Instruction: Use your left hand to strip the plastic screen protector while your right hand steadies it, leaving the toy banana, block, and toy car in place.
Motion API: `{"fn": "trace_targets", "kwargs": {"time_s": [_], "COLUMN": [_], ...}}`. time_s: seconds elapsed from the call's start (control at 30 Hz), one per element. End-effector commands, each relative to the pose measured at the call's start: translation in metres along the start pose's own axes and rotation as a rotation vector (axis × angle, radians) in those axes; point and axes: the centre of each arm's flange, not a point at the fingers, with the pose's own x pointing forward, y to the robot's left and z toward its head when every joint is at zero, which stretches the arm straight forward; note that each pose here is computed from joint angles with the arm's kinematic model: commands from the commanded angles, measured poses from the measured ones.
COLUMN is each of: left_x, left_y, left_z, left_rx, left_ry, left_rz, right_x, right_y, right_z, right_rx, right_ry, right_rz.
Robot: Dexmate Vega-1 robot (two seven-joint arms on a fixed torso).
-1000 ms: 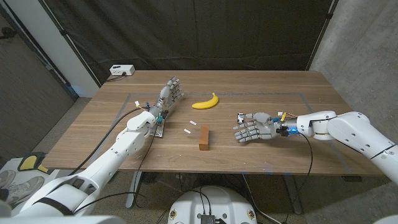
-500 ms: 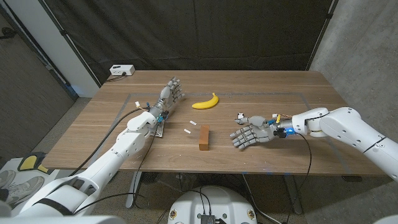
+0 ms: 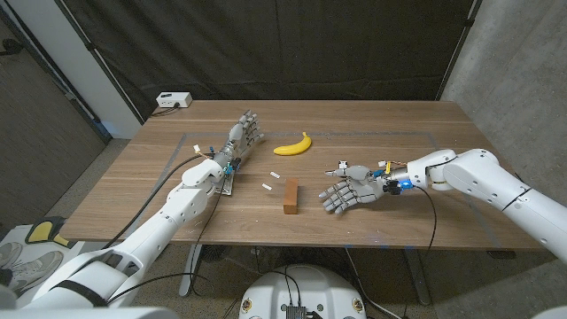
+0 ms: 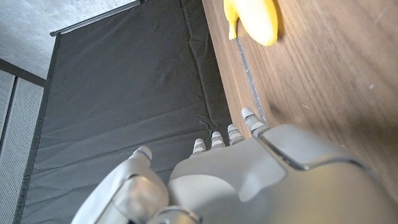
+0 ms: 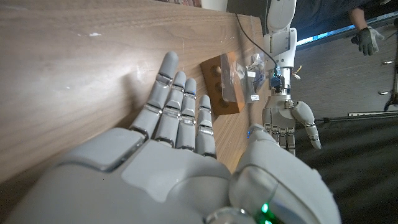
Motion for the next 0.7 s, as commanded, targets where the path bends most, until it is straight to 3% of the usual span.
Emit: {"fn": "trace_targets", "kwargs": {"time_s": [0.03, 0.4, 0.7], "left_x": [-0.001, -0.001, -0.002], "left_y": [0.004, 0.006, 0.008], "left_z": [-0.002, 0.001, 0.001], "left_rx": [-0.012, -0.012, -0.013], "left_ry": [-0.013, -0.026, -0.018], "left_rz": [0.006, 0.005, 0.007], "right_x": [0.015, 0.026, 0.033], "right_y": [0.001, 0.000, 0.005], "right_z": [0.007, 0.008, 0.013], "right_rx": [-0.008, -0.018, -0.032], "right_ry": [0.011, 0.046, 0.032], "right_rz": [0.064, 0.077, 0.081]}}
